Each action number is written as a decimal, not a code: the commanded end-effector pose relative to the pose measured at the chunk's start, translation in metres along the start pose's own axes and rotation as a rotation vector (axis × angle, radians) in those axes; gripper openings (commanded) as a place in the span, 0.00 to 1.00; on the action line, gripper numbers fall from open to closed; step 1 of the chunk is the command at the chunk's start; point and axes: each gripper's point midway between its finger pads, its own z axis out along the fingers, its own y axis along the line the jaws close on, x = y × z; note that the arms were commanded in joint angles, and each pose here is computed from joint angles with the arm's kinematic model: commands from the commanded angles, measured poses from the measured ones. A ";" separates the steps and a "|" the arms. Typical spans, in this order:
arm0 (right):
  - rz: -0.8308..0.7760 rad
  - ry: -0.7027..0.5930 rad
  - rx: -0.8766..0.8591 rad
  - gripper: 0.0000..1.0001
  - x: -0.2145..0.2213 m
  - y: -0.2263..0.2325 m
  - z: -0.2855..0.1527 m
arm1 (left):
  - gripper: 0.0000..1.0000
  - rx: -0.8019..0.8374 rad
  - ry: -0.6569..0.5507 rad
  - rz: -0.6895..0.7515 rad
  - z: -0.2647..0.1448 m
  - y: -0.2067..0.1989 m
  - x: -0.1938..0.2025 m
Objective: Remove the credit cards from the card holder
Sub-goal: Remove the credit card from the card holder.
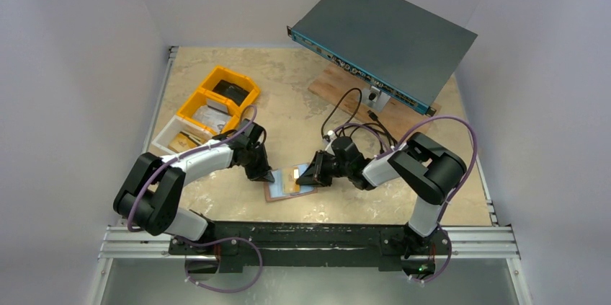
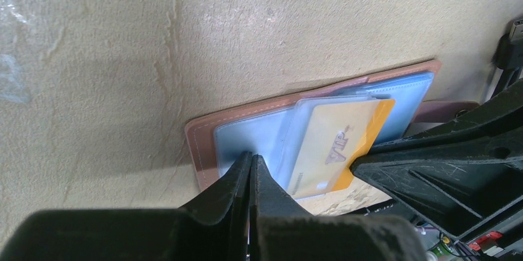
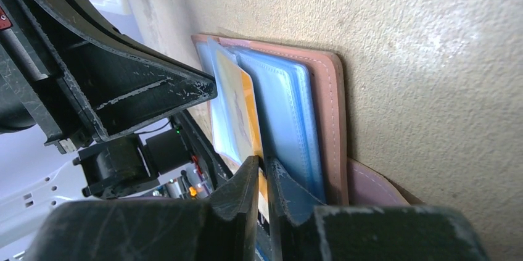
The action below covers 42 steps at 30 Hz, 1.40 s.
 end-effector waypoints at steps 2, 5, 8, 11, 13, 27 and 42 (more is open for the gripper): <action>-0.032 -0.013 -0.034 0.10 -0.004 0.008 -0.002 | 0.00 -0.128 0.011 0.023 0.004 0.029 0.006; -0.031 -0.012 -0.038 0.10 -0.003 0.007 -0.001 | 0.00 -0.127 0.012 0.023 0.004 0.029 0.006; -0.032 -0.012 -0.042 0.03 -0.003 0.009 -0.002 | 0.00 -0.126 0.011 0.025 0.004 0.028 0.005; -0.032 -0.011 -0.037 0.00 -0.003 0.008 -0.003 | 0.00 -0.127 0.012 0.025 0.004 0.028 0.005; -0.037 -0.018 -0.026 0.00 -0.003 0.007 -0.005 | 0.00 -0.128 0.012 0.025 0.004 0.028 0.005; -0.073 -0.073 0.055 0.00 -0.014 -0.008 -0.023 | 0.00 -0.130 0.009 0.032 0.002 0.027 0.002; -0.119 -0.120 0.073 0.00 -0.025 0.005 -0.041 | 0.00 -0.070 -0.029 0.066 -0.011 0.004 -0.012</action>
